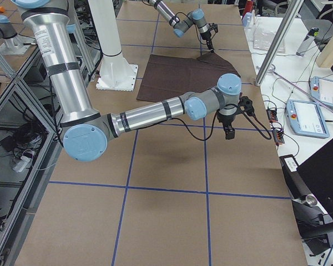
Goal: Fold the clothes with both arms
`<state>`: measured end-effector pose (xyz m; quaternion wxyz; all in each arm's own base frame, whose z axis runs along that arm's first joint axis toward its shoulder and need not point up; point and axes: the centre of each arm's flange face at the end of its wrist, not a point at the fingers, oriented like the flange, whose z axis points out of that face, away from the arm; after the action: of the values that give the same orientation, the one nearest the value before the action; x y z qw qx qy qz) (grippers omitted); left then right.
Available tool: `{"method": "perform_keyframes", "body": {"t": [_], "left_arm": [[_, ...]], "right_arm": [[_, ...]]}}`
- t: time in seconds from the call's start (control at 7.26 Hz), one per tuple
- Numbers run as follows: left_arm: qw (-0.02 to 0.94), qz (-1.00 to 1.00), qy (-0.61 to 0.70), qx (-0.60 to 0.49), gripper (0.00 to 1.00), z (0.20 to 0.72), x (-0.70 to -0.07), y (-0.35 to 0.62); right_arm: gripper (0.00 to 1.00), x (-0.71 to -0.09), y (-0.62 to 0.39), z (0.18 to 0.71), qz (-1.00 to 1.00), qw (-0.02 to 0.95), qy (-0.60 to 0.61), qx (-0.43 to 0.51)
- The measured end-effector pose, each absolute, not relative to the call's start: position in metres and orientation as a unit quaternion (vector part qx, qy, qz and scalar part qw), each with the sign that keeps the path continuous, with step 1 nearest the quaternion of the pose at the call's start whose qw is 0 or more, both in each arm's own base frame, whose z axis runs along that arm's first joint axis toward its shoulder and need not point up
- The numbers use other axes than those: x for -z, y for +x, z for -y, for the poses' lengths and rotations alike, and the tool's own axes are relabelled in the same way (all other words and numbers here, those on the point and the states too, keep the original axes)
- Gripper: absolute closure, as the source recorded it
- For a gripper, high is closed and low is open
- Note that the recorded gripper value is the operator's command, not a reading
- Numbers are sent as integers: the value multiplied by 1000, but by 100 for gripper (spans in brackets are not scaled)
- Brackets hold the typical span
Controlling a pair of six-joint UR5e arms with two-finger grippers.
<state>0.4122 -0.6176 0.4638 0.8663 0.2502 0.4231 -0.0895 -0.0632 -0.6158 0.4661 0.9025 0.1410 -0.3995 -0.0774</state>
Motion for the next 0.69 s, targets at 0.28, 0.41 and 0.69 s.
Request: {"method": "perform_keyframes", "body": {"t": [0.28, 0.41, 0.69], "left_arm": [[867, -423, 249, 87, 100, 616, -465, 415], [867, -424, 249, 87, 100, 615, -463, 416], [864, -427, 250, 88, 100, 616, -457, 417]], "right_arm": [[0, -467, -63, 616, 399, 903, 141, 77], [0, -467, -63, 616, 399, 903, 141, 77], [0, -467, -63, 616, 399, 903, 141, 77]]}}
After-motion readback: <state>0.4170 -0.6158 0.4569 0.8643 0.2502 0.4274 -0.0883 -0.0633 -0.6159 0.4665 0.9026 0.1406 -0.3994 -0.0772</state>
